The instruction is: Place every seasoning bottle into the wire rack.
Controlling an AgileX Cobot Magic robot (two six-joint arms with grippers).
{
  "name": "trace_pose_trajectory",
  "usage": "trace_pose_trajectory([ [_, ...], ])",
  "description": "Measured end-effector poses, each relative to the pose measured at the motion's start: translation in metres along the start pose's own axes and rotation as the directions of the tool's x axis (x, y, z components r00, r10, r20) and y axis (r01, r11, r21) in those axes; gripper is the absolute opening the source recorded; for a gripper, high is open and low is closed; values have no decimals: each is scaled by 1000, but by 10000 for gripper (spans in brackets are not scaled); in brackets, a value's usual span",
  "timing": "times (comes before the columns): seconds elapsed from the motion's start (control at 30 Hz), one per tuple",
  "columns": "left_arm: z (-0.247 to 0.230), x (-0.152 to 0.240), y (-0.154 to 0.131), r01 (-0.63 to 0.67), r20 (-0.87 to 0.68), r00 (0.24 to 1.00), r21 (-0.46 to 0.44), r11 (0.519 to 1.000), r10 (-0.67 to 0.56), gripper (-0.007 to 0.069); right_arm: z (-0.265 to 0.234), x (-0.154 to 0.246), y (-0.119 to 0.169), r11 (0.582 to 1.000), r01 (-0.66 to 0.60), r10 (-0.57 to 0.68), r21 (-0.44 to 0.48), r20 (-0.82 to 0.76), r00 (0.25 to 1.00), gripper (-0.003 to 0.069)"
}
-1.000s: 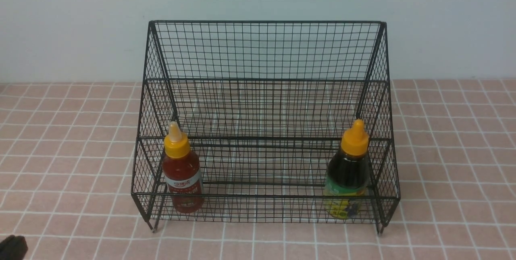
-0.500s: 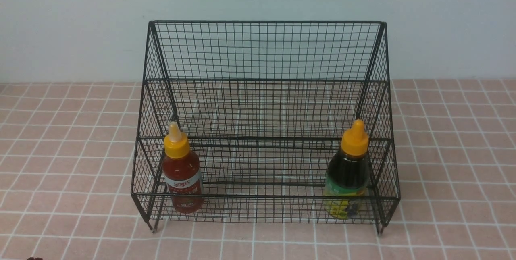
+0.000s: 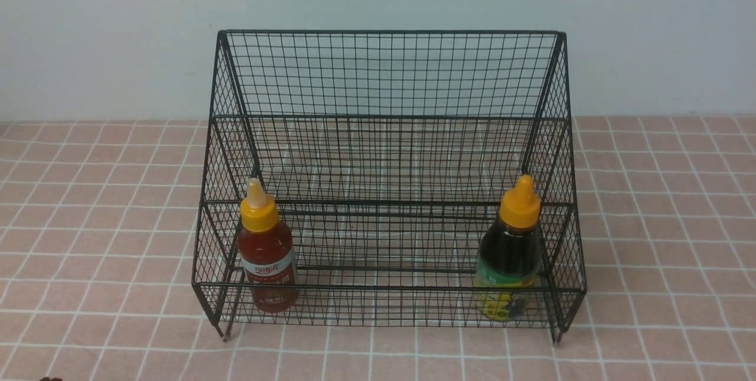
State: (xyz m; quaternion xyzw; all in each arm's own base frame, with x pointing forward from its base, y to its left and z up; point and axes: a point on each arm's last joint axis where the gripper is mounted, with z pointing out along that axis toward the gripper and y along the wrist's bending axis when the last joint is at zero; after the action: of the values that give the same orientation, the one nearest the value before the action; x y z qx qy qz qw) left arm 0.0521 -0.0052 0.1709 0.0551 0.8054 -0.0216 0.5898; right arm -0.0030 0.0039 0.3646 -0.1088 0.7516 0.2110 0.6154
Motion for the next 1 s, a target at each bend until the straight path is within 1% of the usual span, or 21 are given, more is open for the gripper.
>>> trace_pose_trajectory([
  [0.33, 0, 0, 0, 1, -1, 1000, 0, 1000, -1, -7, 1, 0, 0, 1000, 10, -10, 1, 8, 1000, -15],
  [0.43, 0, 0, 0, 2, -1, 1000, 0, 1000, -2, -7, 10, 1, -1, 999, 38, -38, -3, 82, 996, -15],
  [0.47, 0, 0, 0, 2, -1, 1000, 0, 1000, -2, -7, 18, 2, -3, 998, 66, -65, -2, 141, 988, -15],
  [0.6, 0, 0, 0, 2, -1, 1000, 0, 1000, -2, -7, 35, 12, -7, 992, 122, -121, 13, 248, 961, -15],
  [0.7, 0, 0, 0, 2, -1, 1000, 0, 1000, -2, -7, 43, 21, -9, 991, 133, -133, 19, 272, 953, -15],
  [0.8, 0, 0, 0, 2, -1, 1000, 0, 1000, -2, -7, 52, 34, -12, 989, 144, -147, 31, 252, 957, -15],
  [0.87, 0, 0, 0, 2, -1, 1000, 1, 1000, -2, -7, 56, 46, -16, 986, 160, -169, 56, 226, 959, -15],
  [0.93, 0, 0, 0, 2, -1, 1000, 1, 1000, -2, -7, 59, 60, -22, 977, 172, -195, 125, 201, 960, -15],
  [0.97, 0, 0, 0, 2, -1, 1000, 1, 1000, -2, -7, 60, 64, -24, 975, 173, -198, 141, 191, 961, -15],
  [1.0, 0, 0, 0, 2, -1, 1000, 1, 1000, -2, -7, 62, 73, -29, 964, 180, -214, 198, 168, 962, -15],
])
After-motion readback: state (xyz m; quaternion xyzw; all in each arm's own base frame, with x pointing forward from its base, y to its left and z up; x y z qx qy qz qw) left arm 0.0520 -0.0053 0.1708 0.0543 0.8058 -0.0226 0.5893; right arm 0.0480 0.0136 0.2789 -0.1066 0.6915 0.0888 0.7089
